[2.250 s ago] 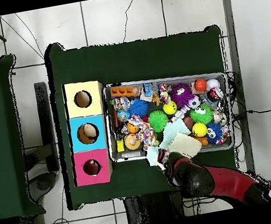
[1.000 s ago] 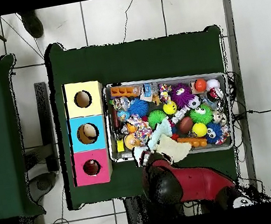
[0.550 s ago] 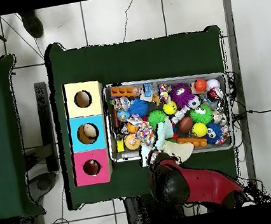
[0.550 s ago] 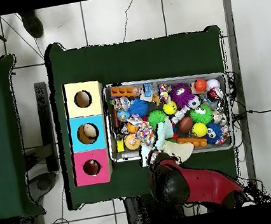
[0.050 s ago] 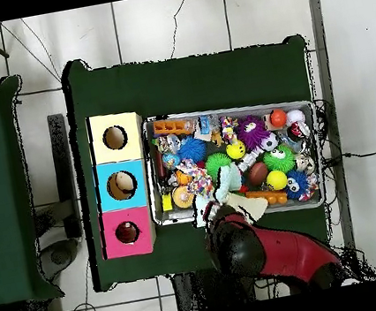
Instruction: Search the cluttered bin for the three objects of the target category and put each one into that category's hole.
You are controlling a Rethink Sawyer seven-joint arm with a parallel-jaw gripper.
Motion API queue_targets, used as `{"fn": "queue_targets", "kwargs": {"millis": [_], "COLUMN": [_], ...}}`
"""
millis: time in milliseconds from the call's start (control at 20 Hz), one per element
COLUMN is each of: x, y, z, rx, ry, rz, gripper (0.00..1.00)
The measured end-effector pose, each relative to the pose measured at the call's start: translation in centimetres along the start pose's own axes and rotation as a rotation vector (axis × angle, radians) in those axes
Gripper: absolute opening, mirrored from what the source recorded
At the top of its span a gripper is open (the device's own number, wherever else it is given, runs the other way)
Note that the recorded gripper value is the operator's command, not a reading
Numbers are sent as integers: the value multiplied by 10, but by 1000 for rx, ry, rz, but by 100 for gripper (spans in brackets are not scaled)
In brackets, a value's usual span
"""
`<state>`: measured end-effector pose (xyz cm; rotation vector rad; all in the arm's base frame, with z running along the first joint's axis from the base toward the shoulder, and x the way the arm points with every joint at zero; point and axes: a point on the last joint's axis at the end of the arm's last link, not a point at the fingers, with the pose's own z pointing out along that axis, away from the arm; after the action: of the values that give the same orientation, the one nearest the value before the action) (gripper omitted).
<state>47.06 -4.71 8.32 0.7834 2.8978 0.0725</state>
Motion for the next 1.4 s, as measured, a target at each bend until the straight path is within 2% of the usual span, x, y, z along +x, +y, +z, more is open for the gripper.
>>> {"fn": "queue_targets", "kwargs": {"millis": [250, 600, 850, 1150, 1400], "x": [-21, -39, -39, -40, -48], "y": [25, 80, 106, 154, 182], "z": [-12, -31, -36, -37, -33], "rx": [-65, -181, -205, -236, -259], "ry": [-36, -70, -82, -101, -113], "rz": [1, -42, -72, -113, -121], "gripper": [0, 0, 0, 0, 0]}}
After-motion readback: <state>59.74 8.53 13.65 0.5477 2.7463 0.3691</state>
